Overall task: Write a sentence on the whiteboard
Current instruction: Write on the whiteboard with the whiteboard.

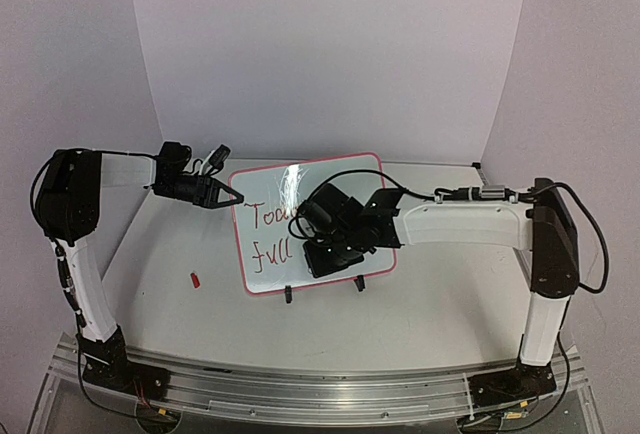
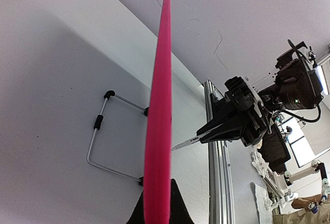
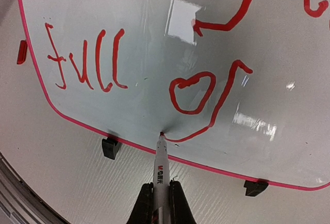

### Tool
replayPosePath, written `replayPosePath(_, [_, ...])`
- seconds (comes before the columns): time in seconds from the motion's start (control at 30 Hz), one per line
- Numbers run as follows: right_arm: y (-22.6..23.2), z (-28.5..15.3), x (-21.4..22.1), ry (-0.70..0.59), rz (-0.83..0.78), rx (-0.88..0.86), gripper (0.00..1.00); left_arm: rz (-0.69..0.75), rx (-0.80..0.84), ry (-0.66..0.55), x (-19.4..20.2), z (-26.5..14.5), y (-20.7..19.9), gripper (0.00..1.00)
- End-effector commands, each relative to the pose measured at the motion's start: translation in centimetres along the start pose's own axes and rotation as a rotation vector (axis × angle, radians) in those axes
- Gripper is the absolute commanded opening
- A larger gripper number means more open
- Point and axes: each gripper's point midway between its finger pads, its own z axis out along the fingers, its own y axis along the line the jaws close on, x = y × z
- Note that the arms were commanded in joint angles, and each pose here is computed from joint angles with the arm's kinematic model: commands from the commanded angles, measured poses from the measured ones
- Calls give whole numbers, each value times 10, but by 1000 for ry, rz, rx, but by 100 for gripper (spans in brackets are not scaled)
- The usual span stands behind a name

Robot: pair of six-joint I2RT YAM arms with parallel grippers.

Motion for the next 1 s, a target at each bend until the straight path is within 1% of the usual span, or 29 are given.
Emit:
replayPosePath(0.0, [8,-42,-26,-90,8,-69,0,65,-63,56,15,13,15,0])
replayPosePath(0.1, [1,-55,-32,-130,9,-50,0,65,-62,56,14,13,15,0])
replayPosePath(0.27, [-6,-63,-37,-164,2,-25,0,64,-60,56,15,13,14,0])
replayPosePath(0.57, [-26,-50,-44,-181,2,64,0,67,-59,53,13,13,13,0])
replayPosePath(0.97, [-25,-36,-46,-153,5,55,0,60,-61,55,15,13,15,0])
